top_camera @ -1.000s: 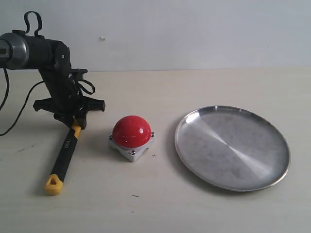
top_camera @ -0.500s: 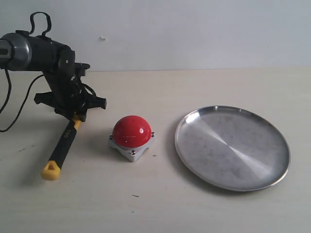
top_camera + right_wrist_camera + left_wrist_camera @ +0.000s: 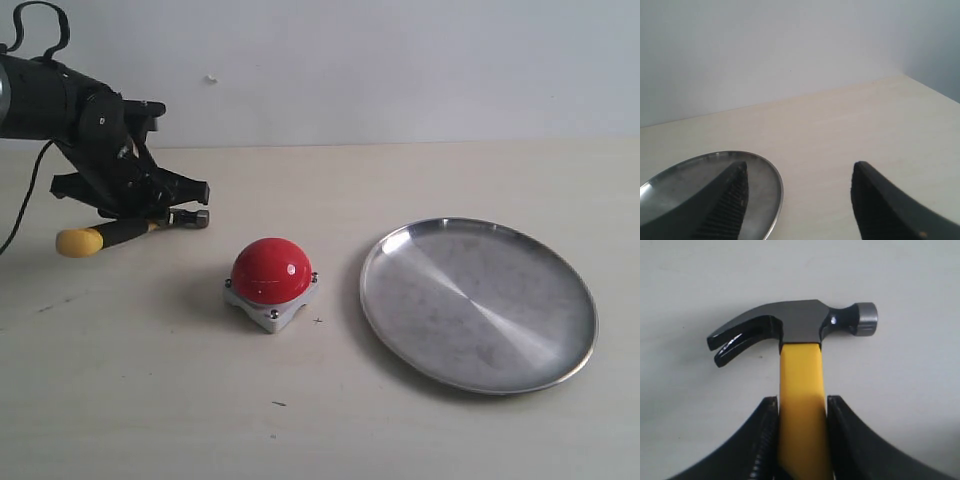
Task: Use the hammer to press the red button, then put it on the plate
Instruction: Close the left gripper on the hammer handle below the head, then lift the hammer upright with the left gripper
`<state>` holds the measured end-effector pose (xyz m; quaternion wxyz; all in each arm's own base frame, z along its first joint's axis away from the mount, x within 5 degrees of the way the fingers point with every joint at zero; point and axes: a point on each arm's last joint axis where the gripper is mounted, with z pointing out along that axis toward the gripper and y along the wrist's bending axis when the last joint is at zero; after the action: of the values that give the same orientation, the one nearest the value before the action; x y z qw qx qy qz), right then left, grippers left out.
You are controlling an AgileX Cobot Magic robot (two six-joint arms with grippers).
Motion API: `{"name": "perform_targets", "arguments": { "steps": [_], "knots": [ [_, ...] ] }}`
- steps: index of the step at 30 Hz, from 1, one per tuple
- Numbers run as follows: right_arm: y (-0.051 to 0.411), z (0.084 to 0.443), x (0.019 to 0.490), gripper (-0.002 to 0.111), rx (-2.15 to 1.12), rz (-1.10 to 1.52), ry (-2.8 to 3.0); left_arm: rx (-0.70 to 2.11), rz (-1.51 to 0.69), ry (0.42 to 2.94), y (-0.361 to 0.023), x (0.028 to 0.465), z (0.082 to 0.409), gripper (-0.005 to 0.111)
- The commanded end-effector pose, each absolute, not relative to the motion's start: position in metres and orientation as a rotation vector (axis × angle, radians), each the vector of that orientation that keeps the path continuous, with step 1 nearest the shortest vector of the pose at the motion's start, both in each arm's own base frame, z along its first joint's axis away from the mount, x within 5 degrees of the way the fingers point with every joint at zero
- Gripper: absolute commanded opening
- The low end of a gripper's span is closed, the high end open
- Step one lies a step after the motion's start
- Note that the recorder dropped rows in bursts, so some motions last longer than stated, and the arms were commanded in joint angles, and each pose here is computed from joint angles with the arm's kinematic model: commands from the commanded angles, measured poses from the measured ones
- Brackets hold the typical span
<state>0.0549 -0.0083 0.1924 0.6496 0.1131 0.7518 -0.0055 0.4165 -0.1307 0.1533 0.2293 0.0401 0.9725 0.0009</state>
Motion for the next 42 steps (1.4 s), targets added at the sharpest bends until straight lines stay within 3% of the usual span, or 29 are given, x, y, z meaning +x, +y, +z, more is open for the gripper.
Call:
{"name": "perform_targets", "arguments": {
  "steps": [1, 15, 22, 33, 36, 40, 42],
  "knots": [
    [-0.009, 0.192, 0.055, 0.059, 0.262, -0.014, 1.700, 0.125, 0.019, 2.670, -0.131, 0.414, 0.162, 0.000],
    [-0.009, 0.192, 0.055, 0.059, 0.262, -0.014, 1.700, 0.059, 0.045, 2.894, -0.130, 0.397, 0.148, 0.000],
    [-0.009, 0.192, 0.055, 0.059, 0.262, -0.014, 1.700, 0.107, 0.055, 3.046, -0.131, 0.390, 0.117, 0.000],
    [-0.009, 0.192, 0.055, 0.059, 0.262, -0.014, 1.700, 0.114, 0.056, 3.050, -0.132, 0.391, 0.111, 0.001],
    [-0.009, 0.192, 0.055, 0.059, 0.262, -0.014, 1.700, 0.119, 0.058, 3.052, -0.131, 0.390, 0.111, 0.012],
    [-0.009, 0.192, 0.055, 0.059, 0.262, -0.014, 1.700, 0.141, 0.060, 3.054, -0.131, 0.390, 0.111, 0.038],
    [-0.009, 0.192, 0.055, 0.059, 0.262, -0.014, 1.700, 0.150, 0.061, 3.050, -0.131, 0.391, 0.111, 0.030]
  ]
}}
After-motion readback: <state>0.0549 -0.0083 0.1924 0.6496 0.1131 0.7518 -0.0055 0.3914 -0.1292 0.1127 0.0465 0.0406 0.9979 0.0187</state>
